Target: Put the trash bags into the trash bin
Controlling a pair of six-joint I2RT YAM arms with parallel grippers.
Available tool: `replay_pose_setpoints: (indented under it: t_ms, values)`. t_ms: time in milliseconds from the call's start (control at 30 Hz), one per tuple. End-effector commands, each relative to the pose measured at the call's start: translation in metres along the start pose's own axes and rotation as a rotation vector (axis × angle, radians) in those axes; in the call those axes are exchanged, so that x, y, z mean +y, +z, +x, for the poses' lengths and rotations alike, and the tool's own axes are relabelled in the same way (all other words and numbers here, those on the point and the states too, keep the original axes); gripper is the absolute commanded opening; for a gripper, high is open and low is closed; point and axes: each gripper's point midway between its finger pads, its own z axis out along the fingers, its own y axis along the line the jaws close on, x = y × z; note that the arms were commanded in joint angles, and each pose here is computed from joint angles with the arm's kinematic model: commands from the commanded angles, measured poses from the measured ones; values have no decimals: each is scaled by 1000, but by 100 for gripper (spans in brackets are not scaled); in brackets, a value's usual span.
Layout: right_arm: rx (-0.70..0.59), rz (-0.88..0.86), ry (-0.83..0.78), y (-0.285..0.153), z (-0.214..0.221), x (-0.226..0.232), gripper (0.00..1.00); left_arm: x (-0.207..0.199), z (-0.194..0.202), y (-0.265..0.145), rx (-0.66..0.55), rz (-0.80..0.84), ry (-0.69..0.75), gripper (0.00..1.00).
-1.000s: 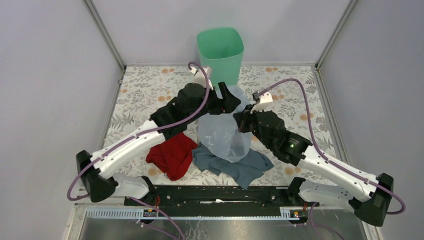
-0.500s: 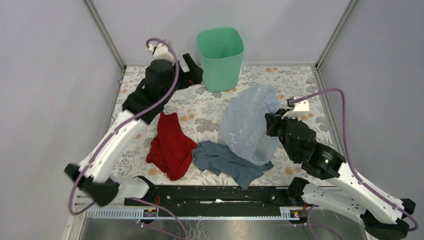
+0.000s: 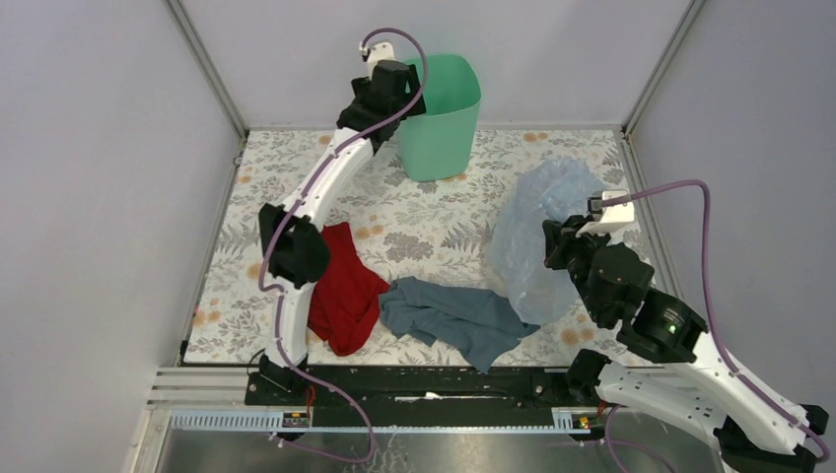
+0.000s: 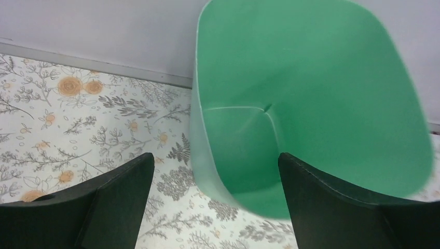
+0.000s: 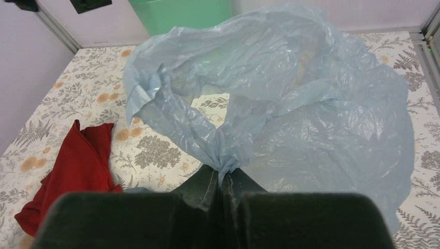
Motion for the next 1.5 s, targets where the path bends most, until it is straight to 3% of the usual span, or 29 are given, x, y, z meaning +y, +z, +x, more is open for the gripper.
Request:
replay_pose_setpoints:
  t_ms: [0,300,600,833,1000,1233,1467]
  values:
    - [-63,-10,-11,-7,-19,-4,6,-1,-26,14,-109,-29,27,90]
    - [-88,-3,-53,-9,-24,-9,9,-7,11,29,-47,5,44,42]
    - [-83,-25,-33,-13,-26,-6,10,-5,-1,-12,-24,43,93,2]
    - [-81,-13,-23,-20,-36,-12,11,-10,0,-62,43,109,91,0]
    - [-105,-2,-35,-30,-59,-17,11,-9,30,-95,131,157,75,0]
    - [-254,48,-24,-51,-128,-32,11,3,65,-137,217,224,5,0]
    - [-433,-6,-1,-69,-208,-18,14,6,79,-175,248,321,-61,0]
